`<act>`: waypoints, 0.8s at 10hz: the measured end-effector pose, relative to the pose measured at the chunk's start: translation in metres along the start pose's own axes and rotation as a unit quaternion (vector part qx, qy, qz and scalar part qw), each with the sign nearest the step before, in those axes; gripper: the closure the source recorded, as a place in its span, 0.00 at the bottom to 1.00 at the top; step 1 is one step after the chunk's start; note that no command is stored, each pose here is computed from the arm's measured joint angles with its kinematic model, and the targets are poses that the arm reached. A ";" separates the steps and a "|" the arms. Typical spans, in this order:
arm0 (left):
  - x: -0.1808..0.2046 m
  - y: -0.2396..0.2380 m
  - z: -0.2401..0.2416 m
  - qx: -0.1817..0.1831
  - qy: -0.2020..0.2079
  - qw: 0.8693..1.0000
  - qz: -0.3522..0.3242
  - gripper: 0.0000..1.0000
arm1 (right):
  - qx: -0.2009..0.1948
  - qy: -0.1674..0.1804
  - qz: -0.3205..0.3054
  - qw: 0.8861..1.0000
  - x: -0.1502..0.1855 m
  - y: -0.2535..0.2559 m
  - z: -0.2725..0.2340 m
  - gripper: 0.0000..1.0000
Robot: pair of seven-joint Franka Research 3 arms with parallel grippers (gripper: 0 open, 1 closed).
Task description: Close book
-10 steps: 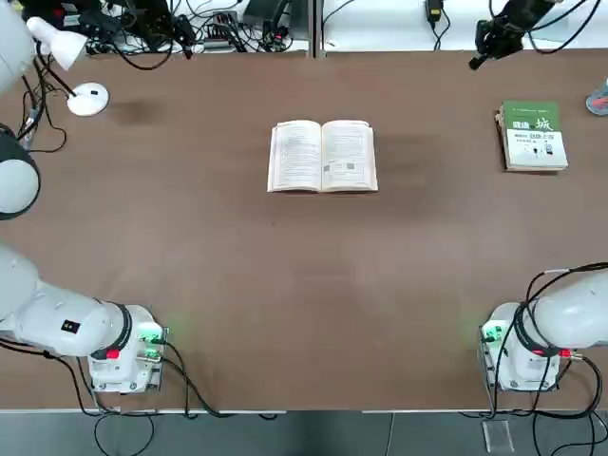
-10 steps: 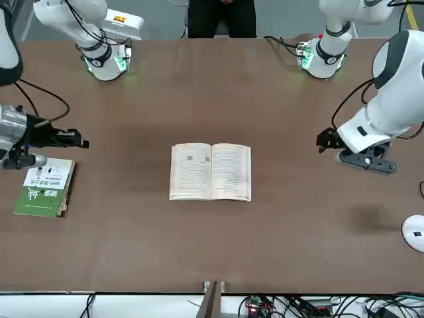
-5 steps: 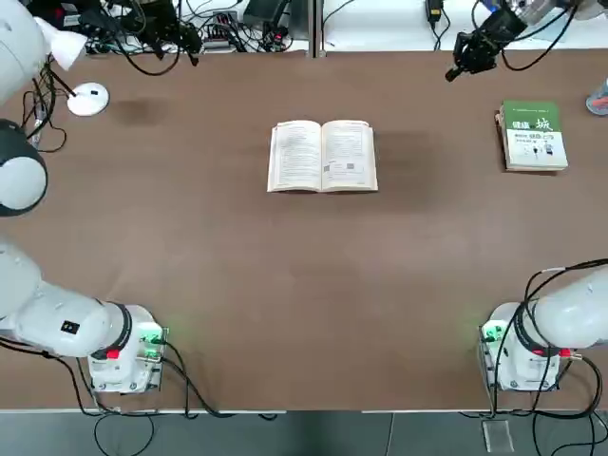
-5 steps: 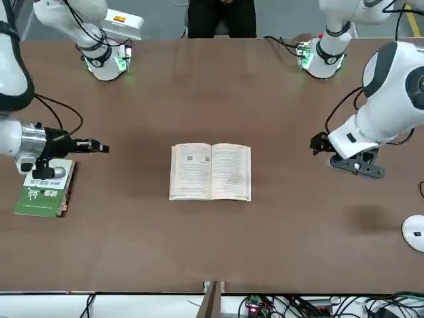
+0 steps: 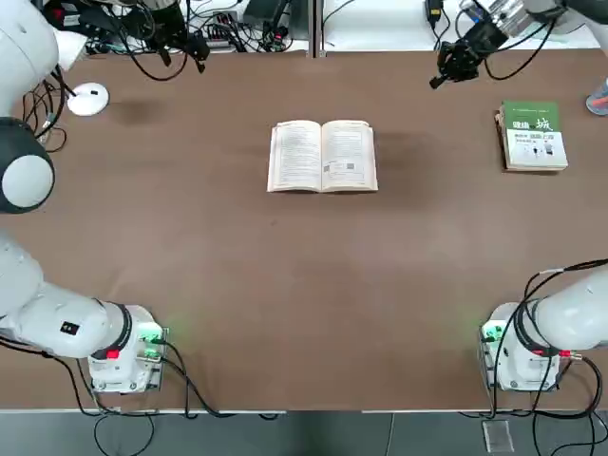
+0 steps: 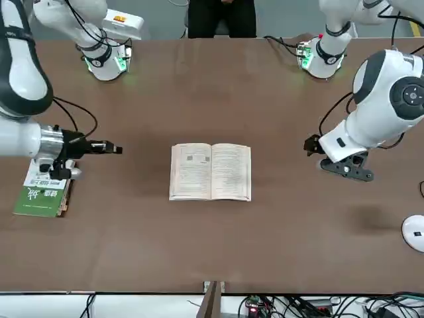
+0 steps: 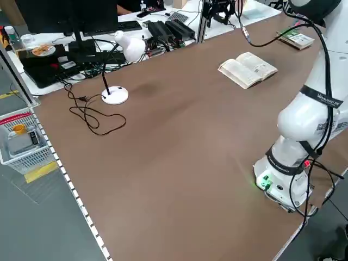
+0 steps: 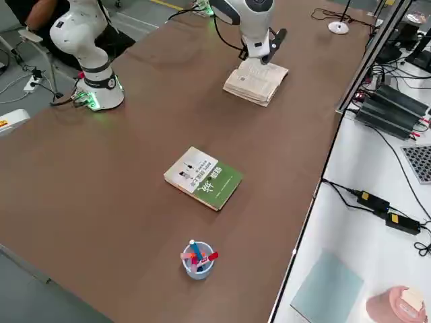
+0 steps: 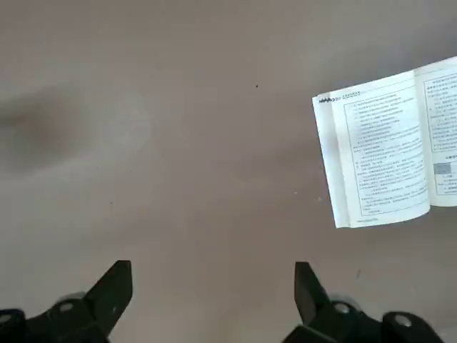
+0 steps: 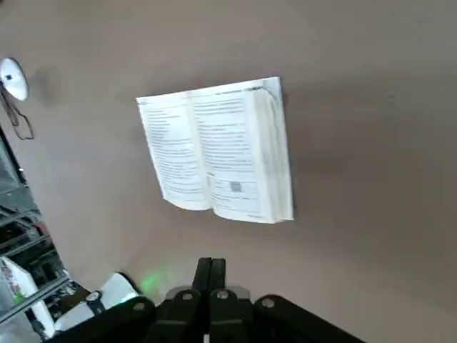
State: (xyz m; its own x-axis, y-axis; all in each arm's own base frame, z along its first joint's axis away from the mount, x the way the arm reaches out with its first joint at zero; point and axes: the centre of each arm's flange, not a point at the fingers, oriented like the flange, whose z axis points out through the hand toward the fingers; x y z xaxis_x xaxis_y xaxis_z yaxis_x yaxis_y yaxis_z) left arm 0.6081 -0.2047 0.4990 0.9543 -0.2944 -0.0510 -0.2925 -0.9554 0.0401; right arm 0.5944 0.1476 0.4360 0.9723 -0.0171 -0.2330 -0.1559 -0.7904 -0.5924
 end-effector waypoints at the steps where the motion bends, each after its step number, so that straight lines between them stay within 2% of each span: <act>1: 0.000 0.000 0.002 0.000 -0.001 1.000 0.000 0.00 | 0.004 0.006 0.001 1.000 0.000 -0.004 0.012 0.99; 8: 0.009 0.014 0.032 0.002 -0.025 1.000 0.009 0.00 | 0.006 0.033 0.020 0.999 0.013 -0.006 0.093 0.99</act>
State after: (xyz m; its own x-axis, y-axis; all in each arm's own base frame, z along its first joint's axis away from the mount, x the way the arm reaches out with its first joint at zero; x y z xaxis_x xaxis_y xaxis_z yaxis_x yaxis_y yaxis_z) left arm 0.6101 -0.2217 0.4670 0.9444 -0.3131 -0.1005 -0.3108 -0.9497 0.0381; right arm 0.5920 0.2086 0.3646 0.9745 -0.0893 -0.2058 -0.1967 -0.7811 -0.5927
